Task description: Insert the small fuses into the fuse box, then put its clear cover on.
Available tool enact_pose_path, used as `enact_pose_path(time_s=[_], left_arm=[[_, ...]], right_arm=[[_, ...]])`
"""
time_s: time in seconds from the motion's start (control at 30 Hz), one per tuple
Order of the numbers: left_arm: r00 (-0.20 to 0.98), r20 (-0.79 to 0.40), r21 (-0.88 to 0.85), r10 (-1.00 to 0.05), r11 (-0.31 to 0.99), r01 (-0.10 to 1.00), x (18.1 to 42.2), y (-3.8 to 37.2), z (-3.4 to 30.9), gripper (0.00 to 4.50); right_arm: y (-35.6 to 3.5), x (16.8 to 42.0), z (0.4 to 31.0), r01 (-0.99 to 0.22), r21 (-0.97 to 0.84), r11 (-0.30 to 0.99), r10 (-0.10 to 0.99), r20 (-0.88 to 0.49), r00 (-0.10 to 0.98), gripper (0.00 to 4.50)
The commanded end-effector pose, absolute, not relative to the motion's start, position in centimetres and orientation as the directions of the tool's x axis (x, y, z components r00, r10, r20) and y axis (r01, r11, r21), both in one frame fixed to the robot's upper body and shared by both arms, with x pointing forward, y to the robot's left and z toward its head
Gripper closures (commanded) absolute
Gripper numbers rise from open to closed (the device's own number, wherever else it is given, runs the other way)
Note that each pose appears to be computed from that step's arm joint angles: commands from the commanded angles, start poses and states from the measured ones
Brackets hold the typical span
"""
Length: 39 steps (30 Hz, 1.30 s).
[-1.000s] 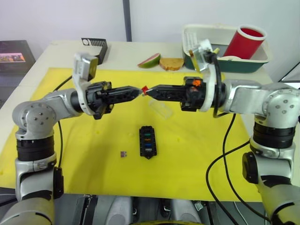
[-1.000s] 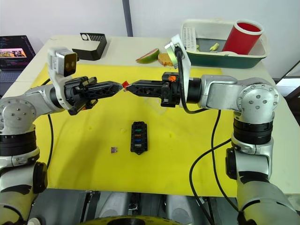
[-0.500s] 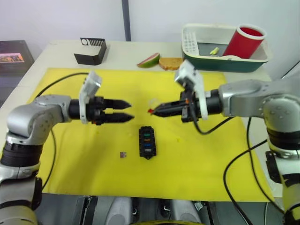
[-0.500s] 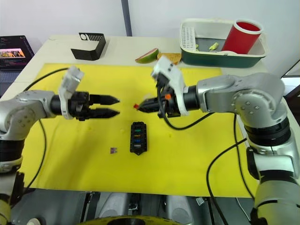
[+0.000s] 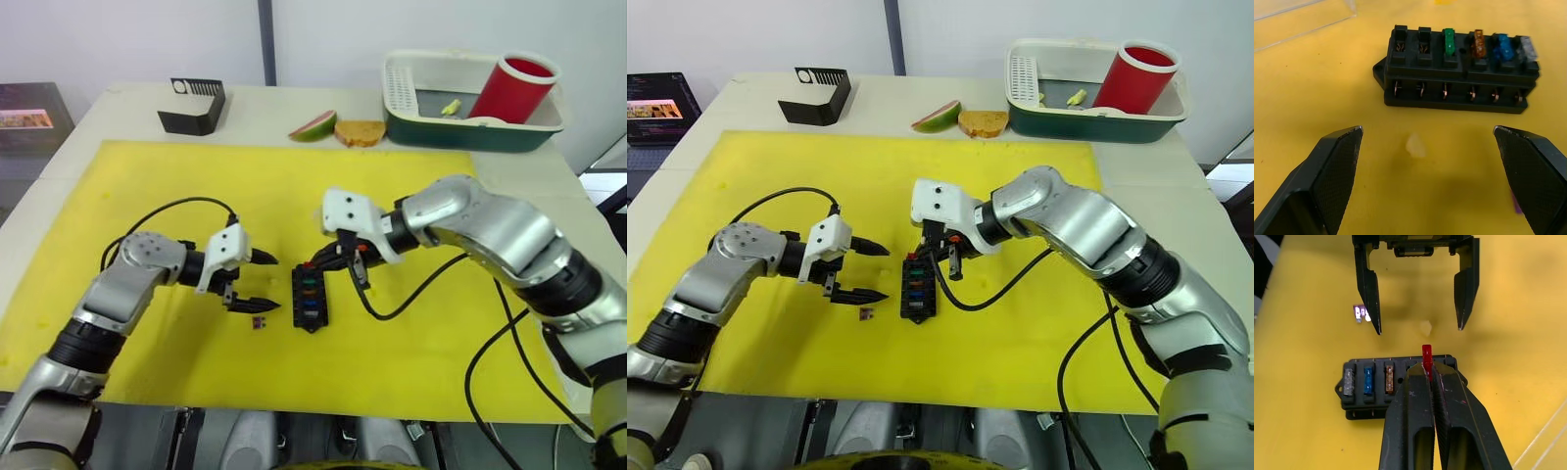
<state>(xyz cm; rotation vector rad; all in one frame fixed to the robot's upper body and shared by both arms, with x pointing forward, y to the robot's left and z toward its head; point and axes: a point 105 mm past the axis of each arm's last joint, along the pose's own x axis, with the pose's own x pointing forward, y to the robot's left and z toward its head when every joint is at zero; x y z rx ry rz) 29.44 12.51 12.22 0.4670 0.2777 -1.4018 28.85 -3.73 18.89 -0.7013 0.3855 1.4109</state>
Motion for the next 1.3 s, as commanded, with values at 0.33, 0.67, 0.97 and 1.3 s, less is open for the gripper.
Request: enact_pose_path(time_s=[0.33, 0.67, 0.97, 1.3], left_arm=[[0.183, -0.419, 0.189, -0.889, 0.112, 0.976, 29.5, 12.1, 13.1, 0.01], [0.187, -0.414, 0.190, -0.891, 0.116, 0.975, 29.5, 11.9, 13.2, 0.01], [0.196, -0.418, 0.198, -0.887, 0.122, 0.973, 29.6, 12.0, 13.2, 0.01], [0.199, -0.412, 0.199, -0.889, 0.125, 0.972, 29.7, 11.9, 13.2, 0.01]], right_arm=[[-3.0, 29.3, 18.8, -0.965, -0.257, -0.043, 0.743, -0.655, 0.142, 4.50], [-3.2, 29.8, 17.9, -0.966, -0.253, -0.049, 0.715, -0.685, 0.143, 4.50], [-3.3, 29.9, 17.2, -0.969, -0.238, -0.059, 0.701, -0.701, 0.129, 4.50], [-3.1, 29.8, 17.1, -0.969, -0.234, -0.074, 0.694, -0.710, 0.118, 4.50]])
